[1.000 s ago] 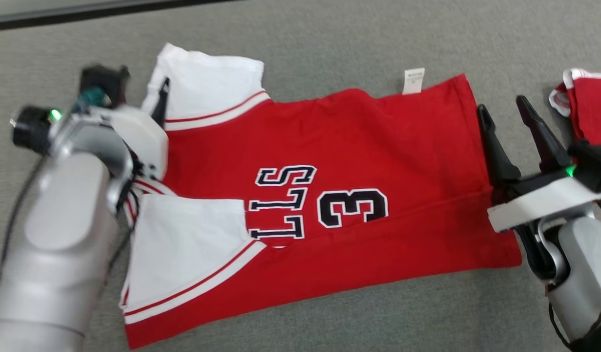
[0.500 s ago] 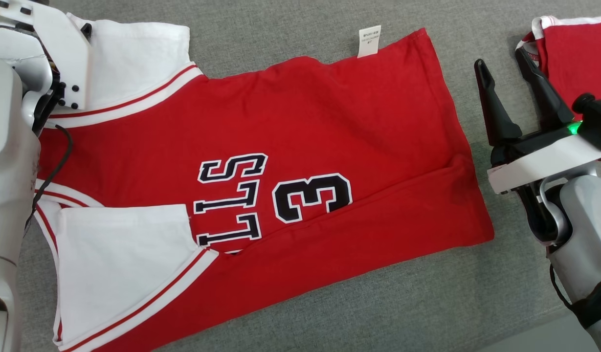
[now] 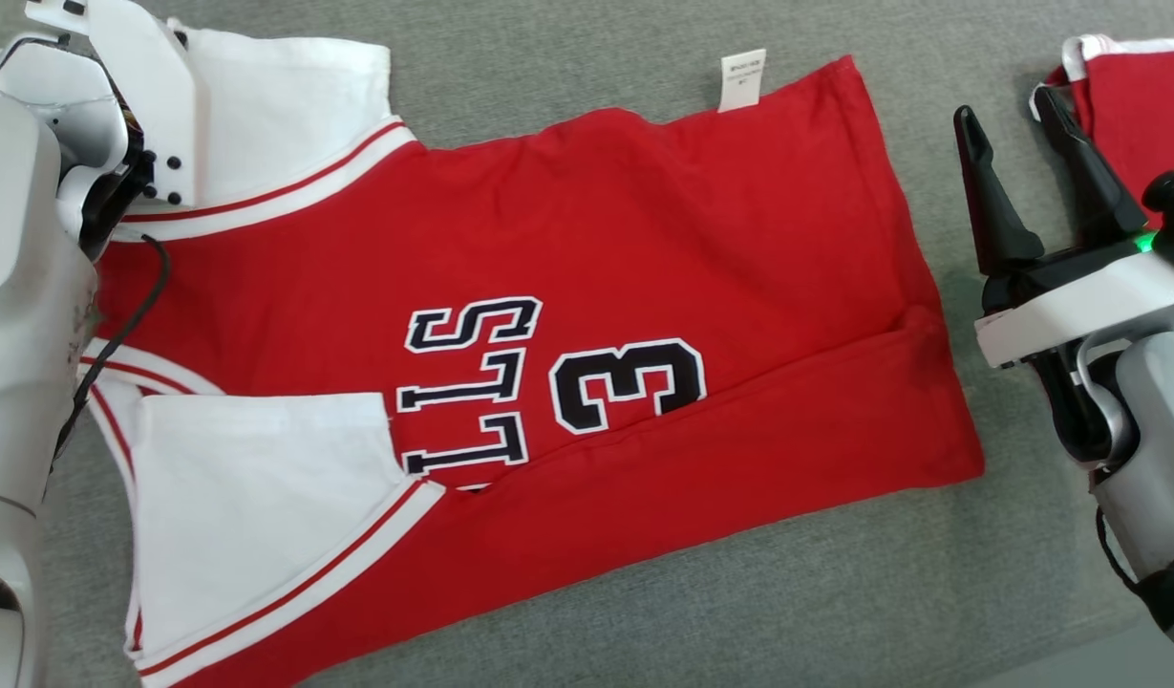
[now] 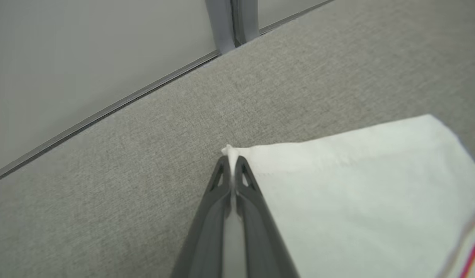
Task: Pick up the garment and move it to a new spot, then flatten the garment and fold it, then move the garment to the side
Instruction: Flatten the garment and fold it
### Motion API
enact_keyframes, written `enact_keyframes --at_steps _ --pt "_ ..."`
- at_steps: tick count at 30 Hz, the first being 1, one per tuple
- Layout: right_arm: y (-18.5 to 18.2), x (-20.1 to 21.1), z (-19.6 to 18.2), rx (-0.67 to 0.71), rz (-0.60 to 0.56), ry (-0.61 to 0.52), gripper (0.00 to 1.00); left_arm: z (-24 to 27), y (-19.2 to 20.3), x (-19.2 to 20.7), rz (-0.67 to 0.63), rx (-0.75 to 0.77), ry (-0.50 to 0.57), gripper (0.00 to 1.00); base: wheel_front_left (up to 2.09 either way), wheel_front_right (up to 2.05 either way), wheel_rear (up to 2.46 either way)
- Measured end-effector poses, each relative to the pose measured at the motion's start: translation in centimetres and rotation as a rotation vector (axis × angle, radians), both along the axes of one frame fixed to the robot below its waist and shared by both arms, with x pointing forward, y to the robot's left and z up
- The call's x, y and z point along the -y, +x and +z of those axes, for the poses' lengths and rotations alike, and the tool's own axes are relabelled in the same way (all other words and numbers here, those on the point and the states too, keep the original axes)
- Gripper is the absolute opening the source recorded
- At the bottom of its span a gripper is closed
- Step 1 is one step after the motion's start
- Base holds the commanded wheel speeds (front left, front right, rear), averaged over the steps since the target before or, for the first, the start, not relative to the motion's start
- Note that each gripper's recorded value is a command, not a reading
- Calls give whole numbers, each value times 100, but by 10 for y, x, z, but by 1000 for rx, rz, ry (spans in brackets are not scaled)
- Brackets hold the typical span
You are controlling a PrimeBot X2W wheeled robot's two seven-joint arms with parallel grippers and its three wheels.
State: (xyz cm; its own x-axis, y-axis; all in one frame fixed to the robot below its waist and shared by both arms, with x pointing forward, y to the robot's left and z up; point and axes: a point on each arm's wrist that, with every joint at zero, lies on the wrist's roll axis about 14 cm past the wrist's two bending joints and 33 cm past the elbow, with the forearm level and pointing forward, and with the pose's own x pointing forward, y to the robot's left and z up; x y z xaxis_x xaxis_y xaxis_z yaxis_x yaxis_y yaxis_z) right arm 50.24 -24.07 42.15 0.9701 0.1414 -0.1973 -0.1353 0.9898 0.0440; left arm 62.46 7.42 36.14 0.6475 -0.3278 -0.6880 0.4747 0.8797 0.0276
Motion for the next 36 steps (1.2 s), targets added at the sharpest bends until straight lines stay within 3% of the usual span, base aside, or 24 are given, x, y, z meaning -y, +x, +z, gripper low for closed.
enact_keyframes --at_steps 7,16,22,35,36 --pt "17 -14 -4 -81 63 18 100 33 -5 1 50 132 -153 0 0 0 0" --pt "35 -38 -18 -238 157 37 100 63 -28 -4 65 231 -251 0 0 0 0" --pt "44 -50 -34 -342 175 78 100 70 -43 -12 57 255 -243 0 0 0 0" --pt "42 -39 -64 -468 164 31 100 60 -52 -22 59 235 -228 0 0 0 0" --pt "42 -39 -64 -469 163 34 64 59 -52 -23 61 232 -228 0 0 0 0"
